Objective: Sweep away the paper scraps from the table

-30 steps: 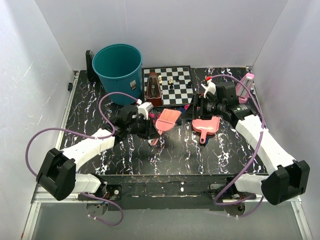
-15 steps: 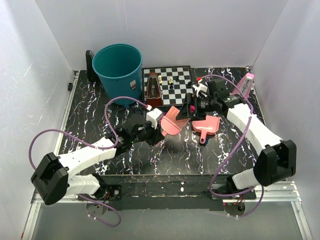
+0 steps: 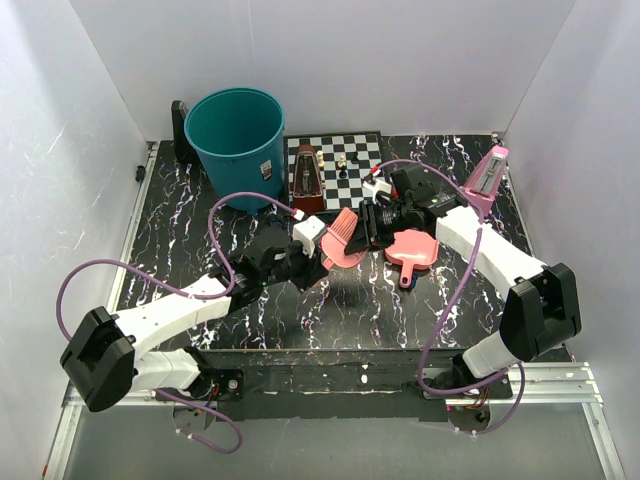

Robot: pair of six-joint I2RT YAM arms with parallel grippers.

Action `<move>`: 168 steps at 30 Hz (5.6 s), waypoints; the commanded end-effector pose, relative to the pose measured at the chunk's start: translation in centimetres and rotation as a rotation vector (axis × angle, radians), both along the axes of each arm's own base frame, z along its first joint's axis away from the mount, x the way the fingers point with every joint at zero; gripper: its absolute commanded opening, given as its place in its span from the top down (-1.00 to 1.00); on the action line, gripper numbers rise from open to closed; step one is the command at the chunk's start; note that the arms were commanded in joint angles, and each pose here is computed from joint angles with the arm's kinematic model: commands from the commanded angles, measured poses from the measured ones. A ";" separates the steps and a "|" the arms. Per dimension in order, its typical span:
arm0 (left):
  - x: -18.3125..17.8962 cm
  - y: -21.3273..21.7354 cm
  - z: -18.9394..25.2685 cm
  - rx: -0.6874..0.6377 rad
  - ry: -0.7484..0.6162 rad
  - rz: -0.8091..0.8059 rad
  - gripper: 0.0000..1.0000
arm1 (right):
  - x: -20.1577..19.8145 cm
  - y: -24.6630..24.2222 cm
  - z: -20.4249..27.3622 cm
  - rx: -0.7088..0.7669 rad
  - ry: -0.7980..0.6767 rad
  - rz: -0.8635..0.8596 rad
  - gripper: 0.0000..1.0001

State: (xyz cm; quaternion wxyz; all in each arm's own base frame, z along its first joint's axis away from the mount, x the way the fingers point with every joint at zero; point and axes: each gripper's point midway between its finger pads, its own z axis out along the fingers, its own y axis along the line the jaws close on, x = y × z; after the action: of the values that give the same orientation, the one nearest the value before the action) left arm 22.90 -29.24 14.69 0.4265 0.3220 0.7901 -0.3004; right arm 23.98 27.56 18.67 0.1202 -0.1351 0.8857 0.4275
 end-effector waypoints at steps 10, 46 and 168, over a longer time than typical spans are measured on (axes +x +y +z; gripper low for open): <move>0.6 0.3 2.9 -0.064 -0.041 0.060 0.20 | 0.2 0.6 0.5 0.036 -0.014 0.006 0.97; -0.2 -2.1 18.8 -1.037 0.534 -0.186 -0.34 | -0.8 -3.1 15.2 0.568 -0.512 -0.267 0.97; 11.7 -4.6 16.1 -0.759 0.516 0.142 1.00 | 2.5 -14.6 -10.5 -0.503 -0.351 -0.758 0.30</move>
State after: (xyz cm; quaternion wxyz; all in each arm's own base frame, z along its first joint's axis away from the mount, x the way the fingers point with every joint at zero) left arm 33.02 -32.47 30.34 0.2899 0.0177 0.7163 -0.6345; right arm 27.32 13.03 8.87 0.3849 0.1140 0.9107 0.0974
